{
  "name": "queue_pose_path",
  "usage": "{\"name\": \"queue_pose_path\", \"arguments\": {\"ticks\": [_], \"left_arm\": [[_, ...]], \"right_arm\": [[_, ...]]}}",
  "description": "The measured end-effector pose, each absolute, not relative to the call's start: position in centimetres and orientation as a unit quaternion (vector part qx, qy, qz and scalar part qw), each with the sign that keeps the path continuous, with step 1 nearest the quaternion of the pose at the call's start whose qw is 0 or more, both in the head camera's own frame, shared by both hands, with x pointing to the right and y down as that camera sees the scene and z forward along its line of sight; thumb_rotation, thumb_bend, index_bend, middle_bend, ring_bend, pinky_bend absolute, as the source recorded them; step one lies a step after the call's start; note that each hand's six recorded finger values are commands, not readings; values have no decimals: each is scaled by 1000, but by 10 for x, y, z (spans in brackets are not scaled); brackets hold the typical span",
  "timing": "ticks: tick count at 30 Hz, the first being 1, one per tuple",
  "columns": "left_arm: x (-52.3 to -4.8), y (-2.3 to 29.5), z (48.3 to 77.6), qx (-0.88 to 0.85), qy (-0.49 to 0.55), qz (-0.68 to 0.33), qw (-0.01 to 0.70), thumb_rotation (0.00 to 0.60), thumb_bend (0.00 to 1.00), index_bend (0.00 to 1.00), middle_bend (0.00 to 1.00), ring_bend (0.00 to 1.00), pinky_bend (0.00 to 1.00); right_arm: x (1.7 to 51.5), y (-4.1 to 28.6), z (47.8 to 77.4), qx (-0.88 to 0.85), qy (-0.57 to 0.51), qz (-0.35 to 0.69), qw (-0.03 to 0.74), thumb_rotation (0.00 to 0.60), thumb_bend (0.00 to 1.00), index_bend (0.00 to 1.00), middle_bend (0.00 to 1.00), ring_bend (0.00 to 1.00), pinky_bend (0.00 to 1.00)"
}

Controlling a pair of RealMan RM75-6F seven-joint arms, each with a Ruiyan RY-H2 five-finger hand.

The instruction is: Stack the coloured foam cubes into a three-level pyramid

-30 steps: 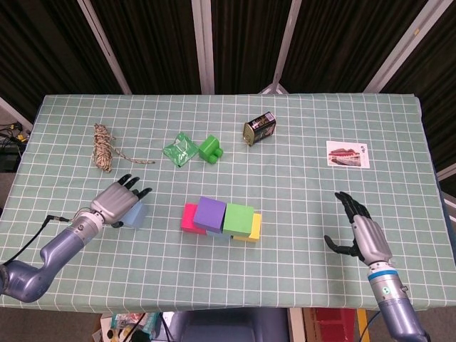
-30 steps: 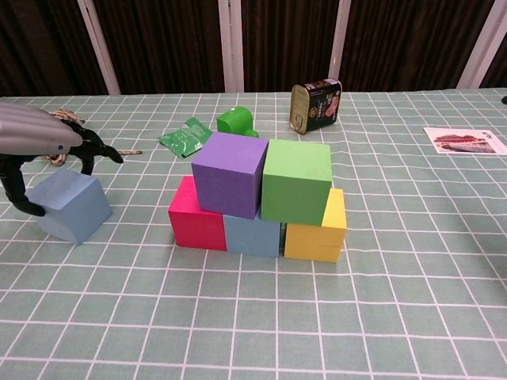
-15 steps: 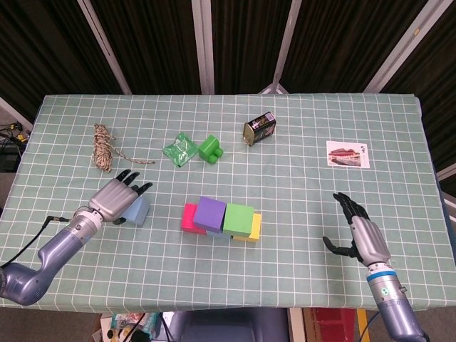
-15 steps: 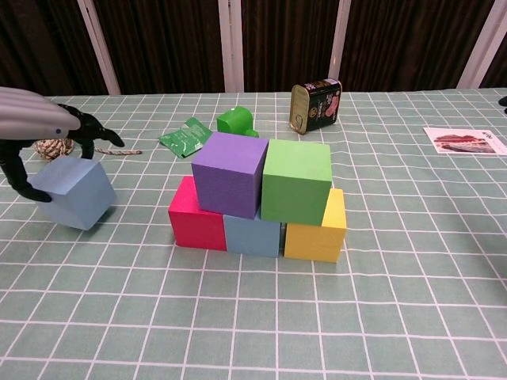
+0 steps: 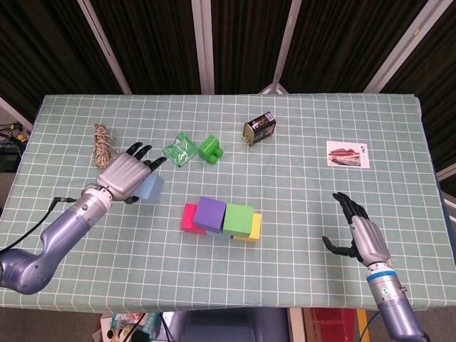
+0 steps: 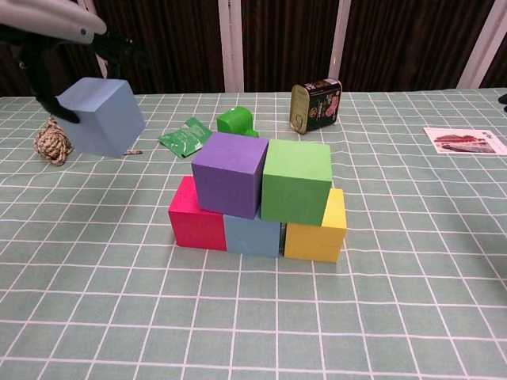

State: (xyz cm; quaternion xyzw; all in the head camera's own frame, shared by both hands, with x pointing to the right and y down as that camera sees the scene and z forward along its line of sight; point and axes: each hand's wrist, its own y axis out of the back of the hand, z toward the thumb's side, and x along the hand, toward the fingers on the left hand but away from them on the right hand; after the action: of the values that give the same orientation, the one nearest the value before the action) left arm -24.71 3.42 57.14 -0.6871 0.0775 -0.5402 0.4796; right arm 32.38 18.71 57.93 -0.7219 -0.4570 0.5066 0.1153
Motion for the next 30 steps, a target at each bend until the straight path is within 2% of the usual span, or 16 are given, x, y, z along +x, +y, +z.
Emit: {"name": "queue_pose_path", "arguments": {"ticks": [7, 13, 30], "left_arm": [[-201, 12, 546, -696, 85, -527, 481, 600, 337, 4, 386, 0, 0], [-162, 5, 534, -703, 82, -519, 479, 600, 337, 5, 389, 0, 0], [-62, 30, 525, -732, 55, -506, 453, 600, 337, 0, 401, 0, 0]], "right_arm": [[324, 185, 578, -721, -461, 504, 114, 600, 346, 0, 0, 0, 0], [326, 184, 578, -720, -464, 503, 110, 600, 346, 0, 0, 0, 0], [334, 180, 580, -715, -474, 505, 101, 600, 346, 0, 0, 0, 0]]}}
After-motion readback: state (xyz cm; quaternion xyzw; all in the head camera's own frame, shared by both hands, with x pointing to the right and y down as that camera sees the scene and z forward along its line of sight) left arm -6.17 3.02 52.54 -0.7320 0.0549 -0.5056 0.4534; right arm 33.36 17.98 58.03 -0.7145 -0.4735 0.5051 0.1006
